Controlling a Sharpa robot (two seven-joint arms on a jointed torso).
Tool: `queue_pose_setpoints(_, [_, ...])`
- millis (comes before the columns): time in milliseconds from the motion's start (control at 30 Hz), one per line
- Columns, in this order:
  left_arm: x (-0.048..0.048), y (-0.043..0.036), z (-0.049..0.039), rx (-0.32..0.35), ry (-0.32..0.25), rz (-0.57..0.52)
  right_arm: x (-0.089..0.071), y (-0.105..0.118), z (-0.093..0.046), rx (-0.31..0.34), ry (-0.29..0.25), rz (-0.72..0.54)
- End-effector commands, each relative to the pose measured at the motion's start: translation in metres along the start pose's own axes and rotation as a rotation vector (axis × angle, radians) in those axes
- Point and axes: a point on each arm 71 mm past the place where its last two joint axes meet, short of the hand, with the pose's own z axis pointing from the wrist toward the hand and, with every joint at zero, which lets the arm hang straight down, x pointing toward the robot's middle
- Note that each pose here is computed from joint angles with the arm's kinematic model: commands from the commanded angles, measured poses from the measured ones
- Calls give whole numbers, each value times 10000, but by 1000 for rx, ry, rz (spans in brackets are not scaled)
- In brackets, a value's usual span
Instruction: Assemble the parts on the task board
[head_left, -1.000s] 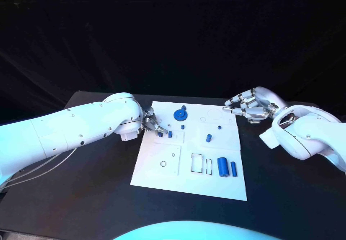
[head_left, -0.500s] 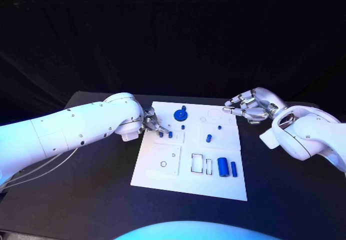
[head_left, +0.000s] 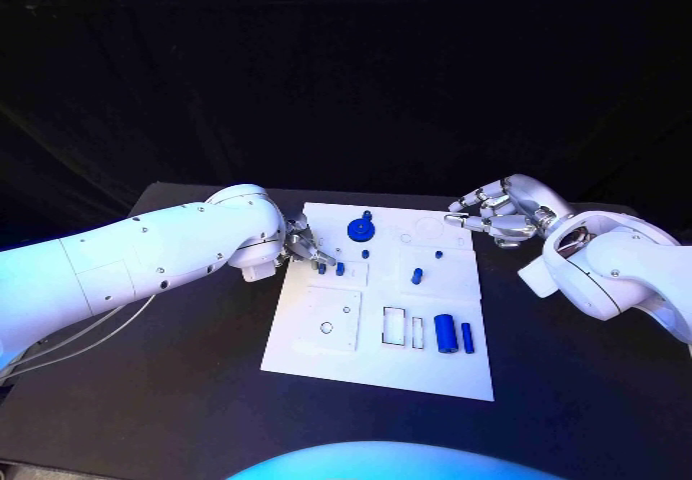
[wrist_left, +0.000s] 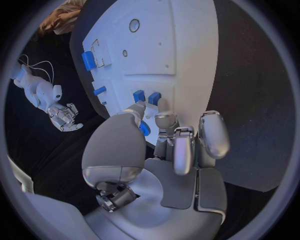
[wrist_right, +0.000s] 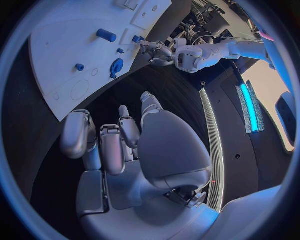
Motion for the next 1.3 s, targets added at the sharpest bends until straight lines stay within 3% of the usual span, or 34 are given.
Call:
queue_pose_setpoints(33, [-5,-6,-2,7,1,-7,13,2,0,-5,12,-3])
queue_pose_setpoints(1300, [-11,51,-17,14,31,-43,23,-3,3,-4,14,-3])
